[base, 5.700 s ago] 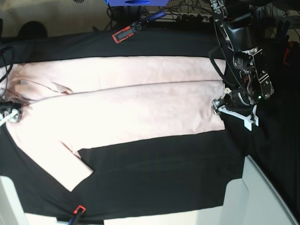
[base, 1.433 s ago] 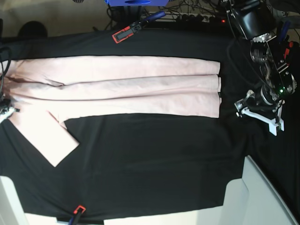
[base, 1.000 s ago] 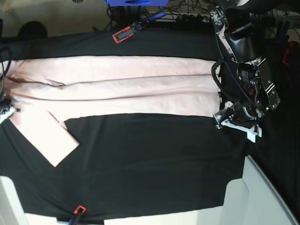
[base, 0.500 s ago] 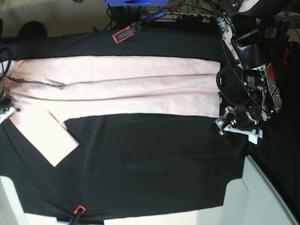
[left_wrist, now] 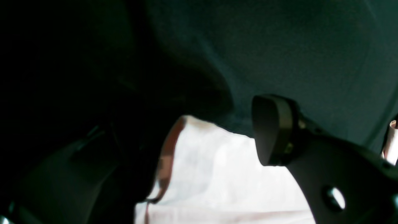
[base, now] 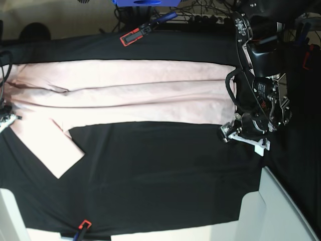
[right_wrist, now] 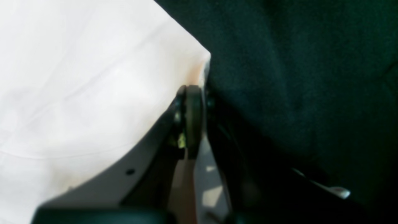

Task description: Fold the T-shirt properly

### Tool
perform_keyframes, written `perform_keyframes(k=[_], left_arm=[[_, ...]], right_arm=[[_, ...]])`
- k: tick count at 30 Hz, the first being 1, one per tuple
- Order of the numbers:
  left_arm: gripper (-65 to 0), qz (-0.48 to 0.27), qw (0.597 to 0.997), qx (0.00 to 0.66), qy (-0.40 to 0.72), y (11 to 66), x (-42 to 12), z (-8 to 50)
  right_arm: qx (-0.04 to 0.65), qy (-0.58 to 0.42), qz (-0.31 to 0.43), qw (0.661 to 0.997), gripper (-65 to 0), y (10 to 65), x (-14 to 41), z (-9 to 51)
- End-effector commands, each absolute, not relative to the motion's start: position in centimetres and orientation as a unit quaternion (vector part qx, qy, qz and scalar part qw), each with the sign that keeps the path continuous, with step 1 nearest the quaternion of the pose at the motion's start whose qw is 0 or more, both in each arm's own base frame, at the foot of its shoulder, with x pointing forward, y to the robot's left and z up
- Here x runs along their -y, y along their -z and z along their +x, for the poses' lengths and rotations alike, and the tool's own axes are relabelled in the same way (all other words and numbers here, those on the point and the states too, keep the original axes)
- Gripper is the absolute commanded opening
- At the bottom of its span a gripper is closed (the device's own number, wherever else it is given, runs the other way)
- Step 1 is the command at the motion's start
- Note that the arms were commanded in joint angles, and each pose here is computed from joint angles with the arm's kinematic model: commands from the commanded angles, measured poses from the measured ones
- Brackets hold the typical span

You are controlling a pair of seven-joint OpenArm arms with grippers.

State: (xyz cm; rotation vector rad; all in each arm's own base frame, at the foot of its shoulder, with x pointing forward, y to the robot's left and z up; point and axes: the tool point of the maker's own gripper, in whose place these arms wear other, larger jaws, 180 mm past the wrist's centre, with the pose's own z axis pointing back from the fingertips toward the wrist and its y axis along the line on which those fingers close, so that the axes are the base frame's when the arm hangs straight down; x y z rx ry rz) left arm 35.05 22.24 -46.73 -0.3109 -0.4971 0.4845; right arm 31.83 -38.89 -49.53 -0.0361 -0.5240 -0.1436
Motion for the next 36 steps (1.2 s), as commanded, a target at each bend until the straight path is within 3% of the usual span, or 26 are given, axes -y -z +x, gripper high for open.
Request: perform_keyframes(k=[1, 4, 8, 9, 25, 27, 30, 36], left_arm=[[-13.3, -0.157, 0.921, 0.272, -0.230, 44.9, -22.4, 37.2], [-18.1, -0.157, 0.921, 0.274, -0.229, 44.7, -22.5, 37.4], [-39.1, -0.160, 0.922, 0.266, -0.232, 45.1, -22.3, 37.4], [-41.3, -0.162, 0.921, 0.265, -0.234, 45.1, -22.2, 37.6], [-42.0, -0.165, 0.924, 0.244, -0.245, 46.3, -22.2, 37.1], [-46.4, -0.165, 0.925, 0.242, -0.243, 46.4, -22.1, 37.0], [-65.0, -0.164, 0.925, 0.237, -0.246, 46.8, -22.2, 36.4], [-65.0, -0.163, 0.926, 0.235, -0.246, 46.8, -22.3, 36.3]], right_arm=[[0.283, 0.072, -0.028, 0.956, -65.0, 47.7, 40.3, 33.3], [0.283, 0.072, -0.028, 0.956, -65.0, 47.7, 40.3, 33.3], [0.283, 0.072, -0.028, 0.956, -65.0, 47.7, 40.3, 33.3], [0.283, 0.072, -0.028, 0.956, -65.0, 47.7, 40.3, 33.3], [0.283, 0.072, -0.029, 0.956, -65.0, 47.7, 40.3, 33.2], [0.283, 0.072, -0.029, 0.956, -65.0, 47.7, 40.3, 33.2], [0.283, 0.072, -0.029, 0.956, -65.0, 47.7, 40.3, 33.2], [0.283, 0.072, -0.029, 0.956, -65.0, 47.7, 40.3, 33.2]])
